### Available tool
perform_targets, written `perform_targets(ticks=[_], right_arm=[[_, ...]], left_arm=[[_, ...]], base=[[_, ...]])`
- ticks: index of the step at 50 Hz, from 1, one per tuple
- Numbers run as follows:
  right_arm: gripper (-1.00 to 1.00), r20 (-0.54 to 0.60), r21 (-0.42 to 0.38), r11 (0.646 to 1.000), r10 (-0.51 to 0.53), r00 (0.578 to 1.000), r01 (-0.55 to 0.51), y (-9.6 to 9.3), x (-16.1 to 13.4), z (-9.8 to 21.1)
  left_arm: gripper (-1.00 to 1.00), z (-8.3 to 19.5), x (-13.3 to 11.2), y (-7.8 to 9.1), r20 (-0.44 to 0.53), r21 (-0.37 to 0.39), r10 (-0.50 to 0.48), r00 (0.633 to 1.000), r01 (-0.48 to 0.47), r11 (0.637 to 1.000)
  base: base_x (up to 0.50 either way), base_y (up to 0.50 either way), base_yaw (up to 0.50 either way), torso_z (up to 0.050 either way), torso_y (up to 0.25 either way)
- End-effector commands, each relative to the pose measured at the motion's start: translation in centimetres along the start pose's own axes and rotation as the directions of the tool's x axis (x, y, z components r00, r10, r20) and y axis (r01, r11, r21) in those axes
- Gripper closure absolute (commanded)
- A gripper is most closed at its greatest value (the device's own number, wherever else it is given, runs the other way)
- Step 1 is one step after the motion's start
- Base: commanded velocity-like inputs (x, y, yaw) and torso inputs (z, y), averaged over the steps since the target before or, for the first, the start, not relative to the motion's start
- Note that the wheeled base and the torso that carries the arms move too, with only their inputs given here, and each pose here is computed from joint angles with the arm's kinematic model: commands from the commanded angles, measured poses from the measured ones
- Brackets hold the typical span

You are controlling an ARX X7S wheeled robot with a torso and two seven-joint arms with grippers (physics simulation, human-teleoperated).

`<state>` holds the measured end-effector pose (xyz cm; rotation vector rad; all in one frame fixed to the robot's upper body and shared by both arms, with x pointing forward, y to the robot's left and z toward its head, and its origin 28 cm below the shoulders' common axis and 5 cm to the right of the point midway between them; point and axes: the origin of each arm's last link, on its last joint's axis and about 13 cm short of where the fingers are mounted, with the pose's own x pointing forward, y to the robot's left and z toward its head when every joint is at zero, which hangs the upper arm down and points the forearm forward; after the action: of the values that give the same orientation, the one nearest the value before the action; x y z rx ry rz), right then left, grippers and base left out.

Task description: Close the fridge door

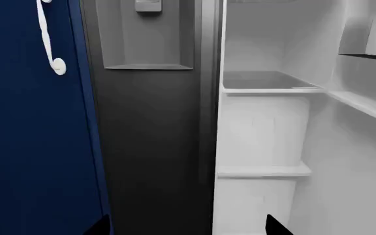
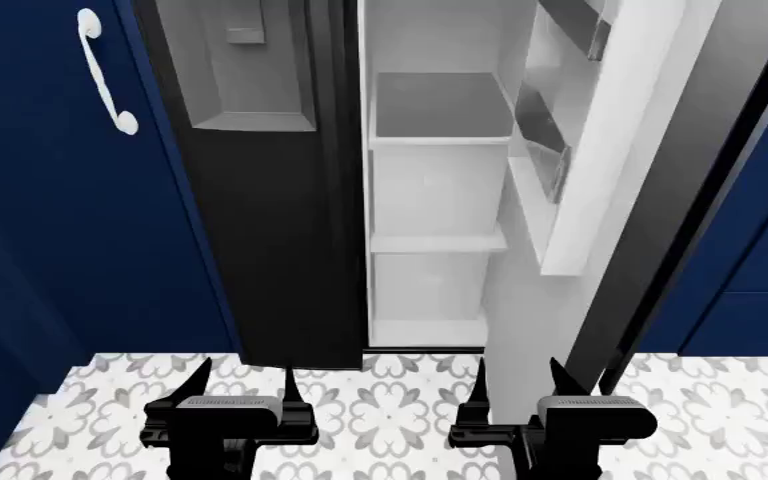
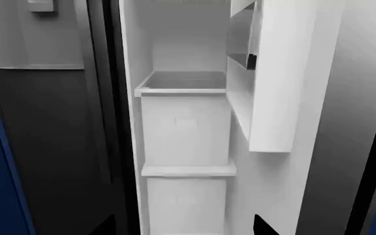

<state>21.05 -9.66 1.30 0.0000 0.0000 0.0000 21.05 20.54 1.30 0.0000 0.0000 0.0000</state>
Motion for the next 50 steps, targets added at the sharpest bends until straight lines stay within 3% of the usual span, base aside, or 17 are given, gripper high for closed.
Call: perform_targets(ticks=[1, 50], right_arm=[[-1.0, -0.001, 0.0, 1.0, -0.004, 1.0, 0.004, 0.02, -0.02, 0.01], [-1.0, -0.011, 0.013, 1.0, -0.028, 1.0, 0.028, 0.12, -0.14, 0.38]], left_arm=[[-1.0, 0.01, 0.0, 0.0, 0.0, -0.001, 0.001, 1.0, -0.001, 1.0], [-1.0, -0.06, -0.08, 0.01, -0.016, 0.018, 0.012, 1.0, -0.012, 1.0]], base=[[0.0, 0.0, 0.0, 0.0, 0.0], [0.0, -0.11, 0.0, 0.0, 0.0]])
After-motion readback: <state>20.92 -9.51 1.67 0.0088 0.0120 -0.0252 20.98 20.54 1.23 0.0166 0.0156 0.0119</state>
